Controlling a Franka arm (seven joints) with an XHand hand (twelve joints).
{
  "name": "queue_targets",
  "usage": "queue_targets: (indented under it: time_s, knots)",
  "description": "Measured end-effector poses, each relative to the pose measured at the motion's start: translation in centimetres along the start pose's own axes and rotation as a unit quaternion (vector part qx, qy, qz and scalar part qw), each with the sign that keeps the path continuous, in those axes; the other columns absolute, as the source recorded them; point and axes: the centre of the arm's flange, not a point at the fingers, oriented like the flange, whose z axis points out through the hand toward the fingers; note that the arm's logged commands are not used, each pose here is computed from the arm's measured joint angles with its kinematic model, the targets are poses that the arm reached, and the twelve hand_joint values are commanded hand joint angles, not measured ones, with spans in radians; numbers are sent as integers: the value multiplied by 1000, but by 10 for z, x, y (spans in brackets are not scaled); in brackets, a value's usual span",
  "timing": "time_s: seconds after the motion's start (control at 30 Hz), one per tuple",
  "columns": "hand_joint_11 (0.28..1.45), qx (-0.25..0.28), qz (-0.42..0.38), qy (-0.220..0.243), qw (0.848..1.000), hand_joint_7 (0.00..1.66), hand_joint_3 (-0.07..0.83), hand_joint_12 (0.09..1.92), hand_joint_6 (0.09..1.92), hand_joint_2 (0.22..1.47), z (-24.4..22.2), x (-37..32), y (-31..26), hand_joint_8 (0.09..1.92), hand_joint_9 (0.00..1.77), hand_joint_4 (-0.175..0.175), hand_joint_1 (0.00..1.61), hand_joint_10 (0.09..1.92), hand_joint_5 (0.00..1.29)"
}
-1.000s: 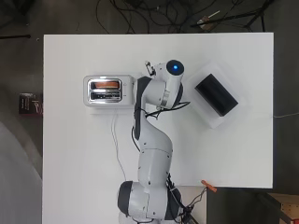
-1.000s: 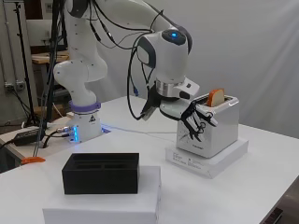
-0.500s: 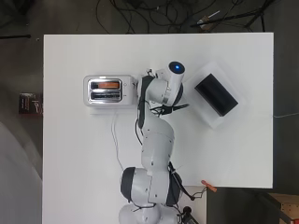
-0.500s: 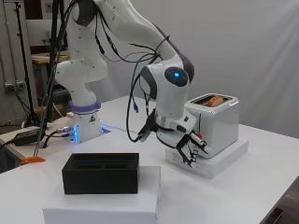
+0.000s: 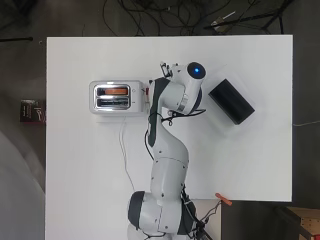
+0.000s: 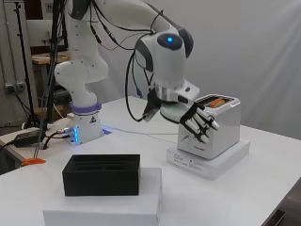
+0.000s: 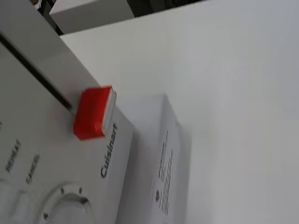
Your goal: Teleoperate dual arm-hand system to toast a bread
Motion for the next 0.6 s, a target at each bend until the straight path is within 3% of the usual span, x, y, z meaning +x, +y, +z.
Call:
queue_targets:
  time_s: [0.1,0.3,0.4,0.6]
  knots:
    - [466,-68,-9,-9,998,513,-15,87,87,1090,-73,2,-34,87,663,-28,0,87,330]
    - [420,-150,6,-22,988,445,0,87,87,1102,-162,-9,-119,87,527,-19,0,87,348]
    - [412,-173,21,-38,984,427,6,87,87,1118,-181,-19,-148,87,497,-16,0,87,348]
    - [393,-175,35,-57,982,369,5,87,87,1125,-178,-25,-154,87,431,12,0,87,291]
